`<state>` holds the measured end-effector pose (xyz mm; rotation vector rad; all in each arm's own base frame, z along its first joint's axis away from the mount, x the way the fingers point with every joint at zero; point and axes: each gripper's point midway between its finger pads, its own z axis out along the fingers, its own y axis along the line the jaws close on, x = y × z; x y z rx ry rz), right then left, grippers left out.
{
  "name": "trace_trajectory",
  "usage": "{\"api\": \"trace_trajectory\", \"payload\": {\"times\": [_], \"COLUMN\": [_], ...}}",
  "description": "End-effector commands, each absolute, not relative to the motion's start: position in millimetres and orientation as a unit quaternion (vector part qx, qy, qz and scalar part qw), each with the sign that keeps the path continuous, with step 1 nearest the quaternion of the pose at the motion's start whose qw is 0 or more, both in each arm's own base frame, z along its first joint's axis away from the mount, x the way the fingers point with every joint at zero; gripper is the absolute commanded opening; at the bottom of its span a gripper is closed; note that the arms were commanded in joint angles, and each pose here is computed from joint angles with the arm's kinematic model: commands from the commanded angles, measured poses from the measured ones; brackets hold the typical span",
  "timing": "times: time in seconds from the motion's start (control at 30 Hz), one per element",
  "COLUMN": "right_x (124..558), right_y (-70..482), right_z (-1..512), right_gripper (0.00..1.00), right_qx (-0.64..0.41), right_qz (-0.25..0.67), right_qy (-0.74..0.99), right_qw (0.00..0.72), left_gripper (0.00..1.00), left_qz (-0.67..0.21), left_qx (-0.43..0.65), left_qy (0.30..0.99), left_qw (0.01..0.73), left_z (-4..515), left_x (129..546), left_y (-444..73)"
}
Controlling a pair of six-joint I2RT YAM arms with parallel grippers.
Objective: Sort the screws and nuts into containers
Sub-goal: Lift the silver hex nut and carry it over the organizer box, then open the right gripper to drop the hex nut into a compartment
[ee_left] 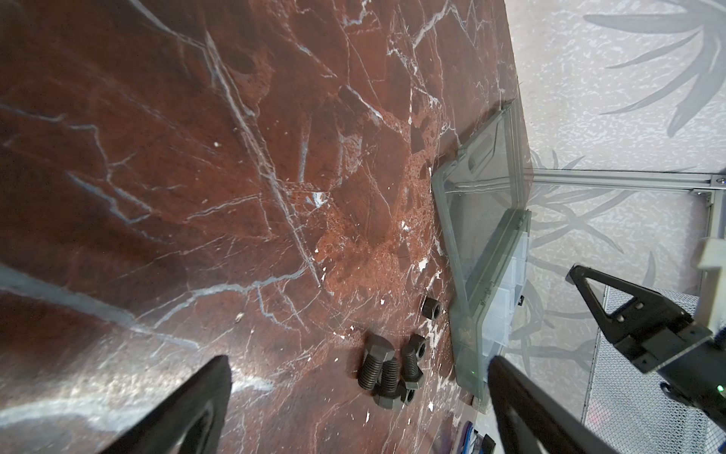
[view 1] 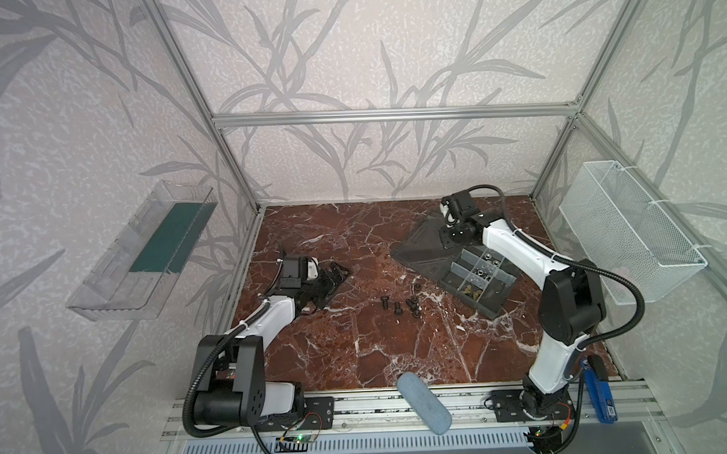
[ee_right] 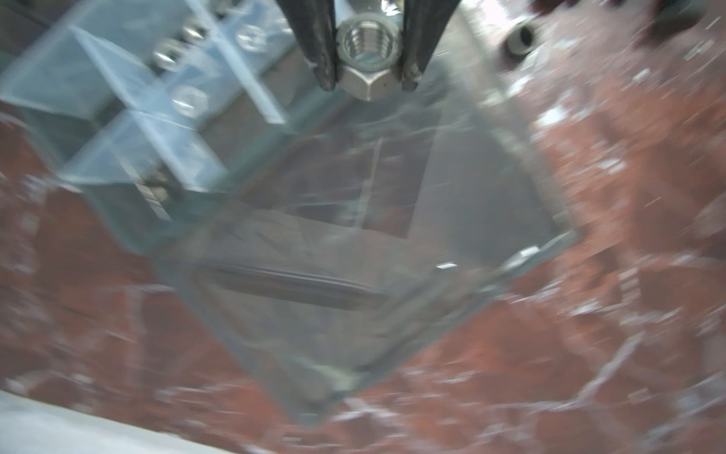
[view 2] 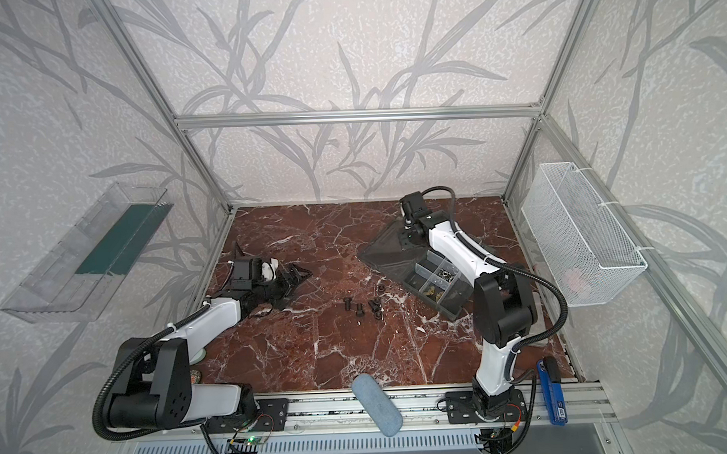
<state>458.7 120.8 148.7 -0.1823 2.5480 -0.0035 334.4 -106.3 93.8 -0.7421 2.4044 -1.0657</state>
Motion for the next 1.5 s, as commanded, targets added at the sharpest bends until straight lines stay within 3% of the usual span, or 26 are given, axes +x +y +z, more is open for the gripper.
{"api": "trace_trajectory", "payload": {"times": [0.0,0.27,0.93,0.97,1.03,1.1,1.33,1.47], "right_x": [454,446,434,434,434,434,434,418], "right_y": [69,2,-6,-5,-5,-3,23,65], "right_z": [144,115,69,69,70,78,133,181], "right_gripper": [0.00,0.00,0.00,0.05,0.30,0.44,0.52,0.54], "right_qx": [-0.009,0.078,0.094,0.093,0.094,0.094,0.056,-0.007], "right_qz": [-0.035,-0.064,-0.044,-0.042,-0.042,-0.033,0.037,0.130], "right_qy": [0.961,0.965,0.976,0.976,0.977,0.976,0.970,0.952], "right_qw": [0.275,0.242,0.191,0.190,0.187,0.194,0.235,0.278], "left_gripper": [1.00,0.99,0.99,0.99,0.99,1.00,0.99,0.99], "left_qz": [-0.389,-0.392,-0.388,-0.389,-0.389,-0.389,-0.389,-0.388], "left_qx": [-0.264,-0.270,-0.272,-0.272,-0.271,-0.272,-0.272,-0.273], "left_qy": [0.858,0.854,0.856,0.856,0.856,0.856,0.856,0.856], "left_qw": [0.208,0.208,0.205,0.206,0.205,0.205,0.206,0.206], "left_z": [97,95,93,93,93,93,94,94], "left_x": [336,337,336,336,336,336,336,336], "left_y": [-106,-106,-105,-105,-106,-105,-105,-105]}}
